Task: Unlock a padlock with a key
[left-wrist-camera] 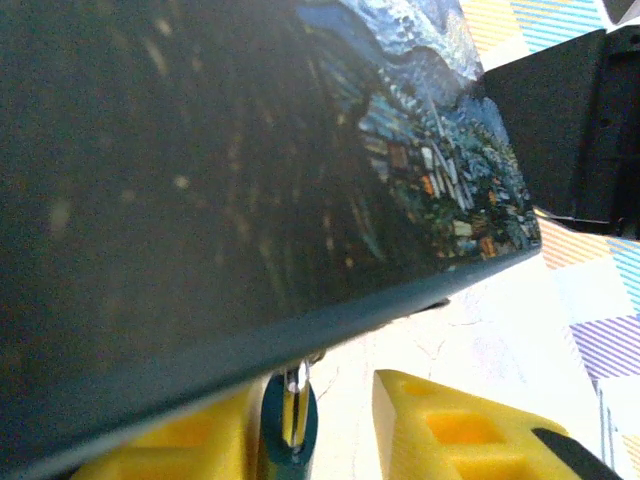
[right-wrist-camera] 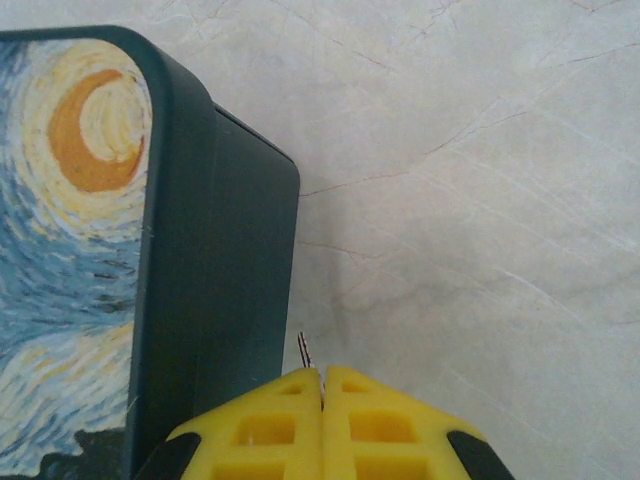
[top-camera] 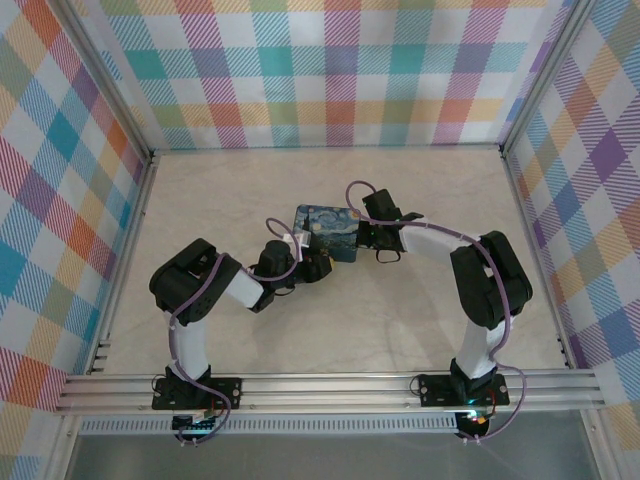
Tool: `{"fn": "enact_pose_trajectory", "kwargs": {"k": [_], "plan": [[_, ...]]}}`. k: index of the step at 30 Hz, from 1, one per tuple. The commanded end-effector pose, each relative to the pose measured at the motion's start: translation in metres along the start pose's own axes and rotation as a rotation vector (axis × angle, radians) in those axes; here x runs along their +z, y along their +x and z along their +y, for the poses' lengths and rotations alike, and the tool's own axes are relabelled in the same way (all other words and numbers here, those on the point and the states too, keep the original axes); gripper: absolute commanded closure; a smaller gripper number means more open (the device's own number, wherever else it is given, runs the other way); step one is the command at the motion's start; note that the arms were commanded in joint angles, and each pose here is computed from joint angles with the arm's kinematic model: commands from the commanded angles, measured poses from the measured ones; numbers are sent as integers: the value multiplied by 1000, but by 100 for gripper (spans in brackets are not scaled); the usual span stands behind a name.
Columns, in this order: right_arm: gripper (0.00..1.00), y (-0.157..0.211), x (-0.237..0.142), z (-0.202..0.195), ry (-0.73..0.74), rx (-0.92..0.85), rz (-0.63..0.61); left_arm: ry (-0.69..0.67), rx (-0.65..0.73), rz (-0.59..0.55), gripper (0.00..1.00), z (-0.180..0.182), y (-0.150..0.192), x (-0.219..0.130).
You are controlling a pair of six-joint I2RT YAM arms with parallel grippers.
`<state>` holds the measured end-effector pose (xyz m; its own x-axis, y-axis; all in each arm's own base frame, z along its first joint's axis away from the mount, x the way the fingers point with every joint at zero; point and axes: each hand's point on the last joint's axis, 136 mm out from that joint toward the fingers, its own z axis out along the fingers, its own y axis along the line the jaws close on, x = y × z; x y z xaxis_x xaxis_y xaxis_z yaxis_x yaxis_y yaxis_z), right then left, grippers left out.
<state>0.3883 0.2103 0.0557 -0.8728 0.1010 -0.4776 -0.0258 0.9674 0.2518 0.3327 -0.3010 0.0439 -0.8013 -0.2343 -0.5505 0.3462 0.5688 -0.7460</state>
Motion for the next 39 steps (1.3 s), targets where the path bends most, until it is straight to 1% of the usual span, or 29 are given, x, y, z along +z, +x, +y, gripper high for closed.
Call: {"fn": "enact_pose_trajectory", "kwargs": {"k": [1, 5, 7, 8, 10, 13, 14, 19, 26, 32, 35, 39], "plan": [[100, -5, -10, 9, -38, -8, -26, -90, -57, 102, 68, 27, 24, 0], [100, -5, -11, 10, -43, -9, -28, -91, -62, 107, 76, 27, 23, 1], [100, -4, -12, 10, -45, -10, -28, -92, -67, 112, 78, 28, 23, 2], [100, -4, -12, 9, -43, -10, -27, -93, -70, 117, 81, 28, 23, 3], [100, -4, -12, 9, -43, -11, -30, -93, -76, 125, 84, 28, 24, 4], [100, -5, -14, 7, -34, -17, -37, -92, -89, 136, 86, 28, 25, 5], [100, -6, -15, 6, -29, -18, -38, -90, -93, 141, 89, 27, 25, 5], [100, -8, -22, 0, -14, -26, -52, -107, -131, 182, 94, 21, 26, 1], [100, -6, -38, -14, -11, -13, -70, -161, -164, 243, 95, 1, 12, -9], [100, 4, -53, -31, 16, 2, -75, -197, -224, 249, 95, -15, -5, -13], [100, 9, -67, -33, -12, 5, -93, -194, -254, 248, 95, -26, -14, -14], [100, 15, -89, -25, -88, -2, -122, -186, -295, 237, 95, -39, -26, -13]]}}
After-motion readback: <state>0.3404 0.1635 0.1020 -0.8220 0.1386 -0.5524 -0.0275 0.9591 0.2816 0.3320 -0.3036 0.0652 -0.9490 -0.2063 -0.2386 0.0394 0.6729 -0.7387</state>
